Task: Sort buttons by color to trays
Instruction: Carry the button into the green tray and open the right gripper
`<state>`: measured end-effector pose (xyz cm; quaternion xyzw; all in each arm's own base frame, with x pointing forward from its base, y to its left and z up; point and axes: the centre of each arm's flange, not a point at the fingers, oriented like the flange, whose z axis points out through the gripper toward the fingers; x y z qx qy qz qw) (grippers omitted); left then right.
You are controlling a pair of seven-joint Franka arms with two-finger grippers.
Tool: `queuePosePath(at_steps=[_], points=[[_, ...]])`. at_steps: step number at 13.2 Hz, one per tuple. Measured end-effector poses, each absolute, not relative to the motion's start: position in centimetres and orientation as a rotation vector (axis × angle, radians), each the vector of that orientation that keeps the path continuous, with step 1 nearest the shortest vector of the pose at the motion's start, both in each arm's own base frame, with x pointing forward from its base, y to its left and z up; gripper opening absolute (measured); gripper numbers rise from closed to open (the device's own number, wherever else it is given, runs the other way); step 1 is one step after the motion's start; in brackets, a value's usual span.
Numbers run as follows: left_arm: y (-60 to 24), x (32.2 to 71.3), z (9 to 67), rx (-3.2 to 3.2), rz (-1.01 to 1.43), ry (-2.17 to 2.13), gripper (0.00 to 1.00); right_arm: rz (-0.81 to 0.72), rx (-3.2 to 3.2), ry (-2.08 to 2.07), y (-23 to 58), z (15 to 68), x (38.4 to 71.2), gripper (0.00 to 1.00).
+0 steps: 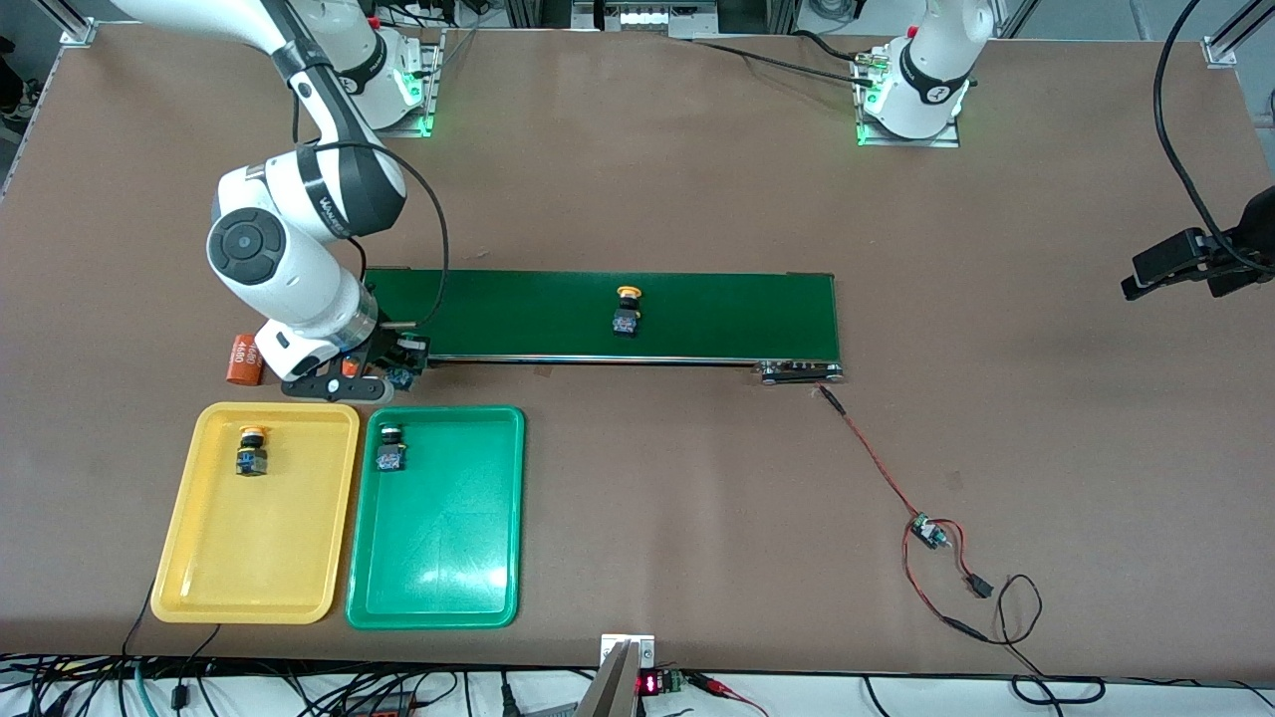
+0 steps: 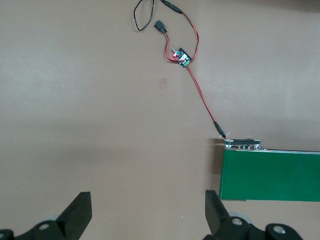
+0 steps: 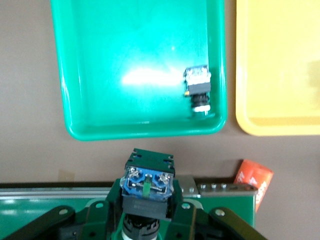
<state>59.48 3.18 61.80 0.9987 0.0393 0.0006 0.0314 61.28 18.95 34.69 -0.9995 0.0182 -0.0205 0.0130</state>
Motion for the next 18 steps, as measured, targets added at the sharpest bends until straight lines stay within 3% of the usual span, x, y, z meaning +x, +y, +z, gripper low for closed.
queuePosePath(at_steps=[5, 10, 18], points=[[3.2, 59.6, 61.7, 3.076, 0.002, 0.121, 1.0, -0.137, -3.068, -0.024, 19.4, 30.4, 64.4, 0.41], [3.2, 59.8, 61.7, 3.076, 0.025, 0.123, 1.0, -0.21, -3.065, -0.084, 19.8, 26.3, 65.3, 0.41], [3.3, 60.1, 61.5, 3.076, 0.03, 0.125, 1.0, -0.226, -3.053, -0.083, 19.9, 25.3, 65.4, 0.41]])
